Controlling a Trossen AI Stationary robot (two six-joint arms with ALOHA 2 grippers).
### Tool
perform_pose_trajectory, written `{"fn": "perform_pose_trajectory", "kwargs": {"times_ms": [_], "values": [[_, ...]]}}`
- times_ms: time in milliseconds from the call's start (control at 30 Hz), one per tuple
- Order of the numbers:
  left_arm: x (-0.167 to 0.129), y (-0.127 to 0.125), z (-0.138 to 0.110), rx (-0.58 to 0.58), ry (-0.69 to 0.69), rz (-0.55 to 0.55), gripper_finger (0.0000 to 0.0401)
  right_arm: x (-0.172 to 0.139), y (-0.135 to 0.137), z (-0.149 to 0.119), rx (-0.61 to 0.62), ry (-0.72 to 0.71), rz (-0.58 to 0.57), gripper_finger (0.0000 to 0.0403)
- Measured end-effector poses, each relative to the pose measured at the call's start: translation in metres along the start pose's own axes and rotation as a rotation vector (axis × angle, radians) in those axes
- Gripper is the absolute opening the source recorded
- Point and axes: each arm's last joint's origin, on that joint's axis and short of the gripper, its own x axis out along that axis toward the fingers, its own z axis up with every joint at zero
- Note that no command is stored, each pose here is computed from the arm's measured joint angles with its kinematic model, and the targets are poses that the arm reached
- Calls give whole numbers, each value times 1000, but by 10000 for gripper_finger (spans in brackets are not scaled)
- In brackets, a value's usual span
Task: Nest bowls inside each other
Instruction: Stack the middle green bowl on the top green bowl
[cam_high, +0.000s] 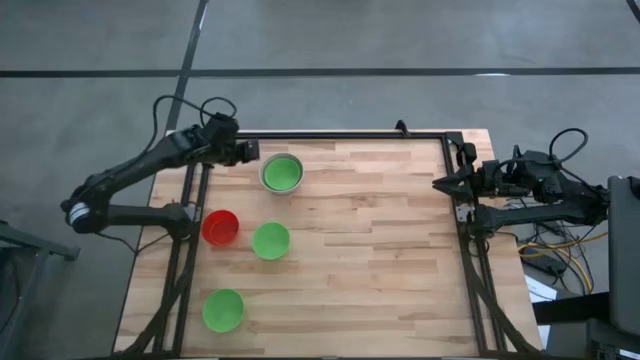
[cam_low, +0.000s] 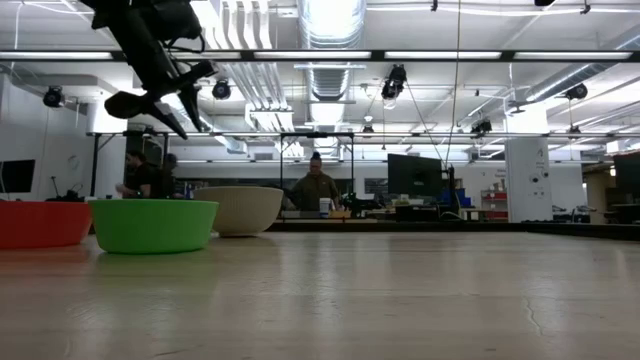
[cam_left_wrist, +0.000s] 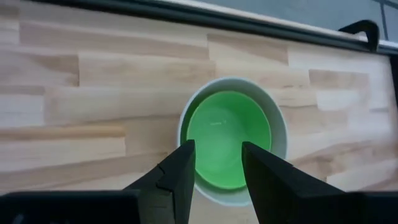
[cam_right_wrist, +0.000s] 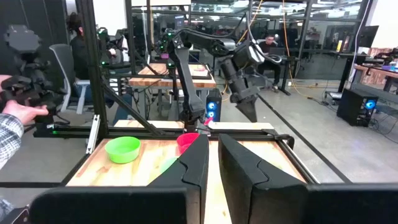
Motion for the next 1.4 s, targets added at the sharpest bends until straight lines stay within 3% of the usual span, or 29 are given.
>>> {"fn": "perform_pose_trajectory", "kwargs": {"times_ms": [467, 833, 1033, 1400], "values": [[-5, -16, -22, 262, 73, -82, 135, 0, 0, 0, 0, 0, 0, 34], [-7, -15, -38, 452, 266, -149, 135, 0, 0, 0, 0, 0, 0, 34], [-11, -17, -54, 623, 375, -211, 136, 0, 0, 0, 0, 0, 0, 34], [-13, -22, -82, 719, 444, -232, 136, 0, 0, 0, 0, 0, 0, 34]]}}
